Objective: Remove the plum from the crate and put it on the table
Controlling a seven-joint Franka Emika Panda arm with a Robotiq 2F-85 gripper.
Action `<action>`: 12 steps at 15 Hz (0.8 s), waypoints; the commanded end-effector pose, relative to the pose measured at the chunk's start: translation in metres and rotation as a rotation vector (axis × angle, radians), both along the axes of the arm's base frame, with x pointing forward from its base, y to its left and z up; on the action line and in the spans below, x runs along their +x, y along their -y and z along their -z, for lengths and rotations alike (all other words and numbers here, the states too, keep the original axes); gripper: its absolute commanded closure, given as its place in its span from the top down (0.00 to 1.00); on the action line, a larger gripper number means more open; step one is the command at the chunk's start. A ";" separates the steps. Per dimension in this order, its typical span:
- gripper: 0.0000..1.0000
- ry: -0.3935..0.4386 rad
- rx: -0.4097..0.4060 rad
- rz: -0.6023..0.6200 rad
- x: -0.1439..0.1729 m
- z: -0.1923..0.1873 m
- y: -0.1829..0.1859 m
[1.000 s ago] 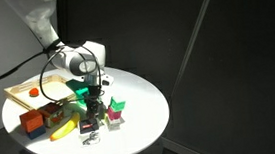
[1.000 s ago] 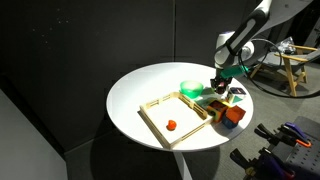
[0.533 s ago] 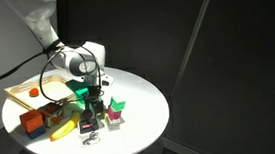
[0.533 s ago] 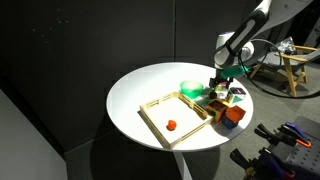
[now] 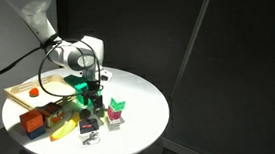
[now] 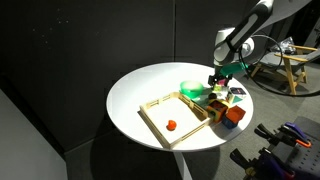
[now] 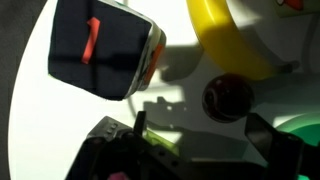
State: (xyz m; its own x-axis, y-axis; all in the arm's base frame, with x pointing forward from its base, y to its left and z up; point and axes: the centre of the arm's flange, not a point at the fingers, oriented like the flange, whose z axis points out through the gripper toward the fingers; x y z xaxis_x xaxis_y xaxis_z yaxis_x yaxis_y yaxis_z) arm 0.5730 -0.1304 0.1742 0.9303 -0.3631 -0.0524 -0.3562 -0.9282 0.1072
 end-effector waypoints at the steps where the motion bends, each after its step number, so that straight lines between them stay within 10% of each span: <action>1: 1.00 -0.012 0.003 -0.035 -0.010 -0.029 -0.007; 12: 1.00 -0.052 0.047 -0.182 -0.026 -0.086 -0.034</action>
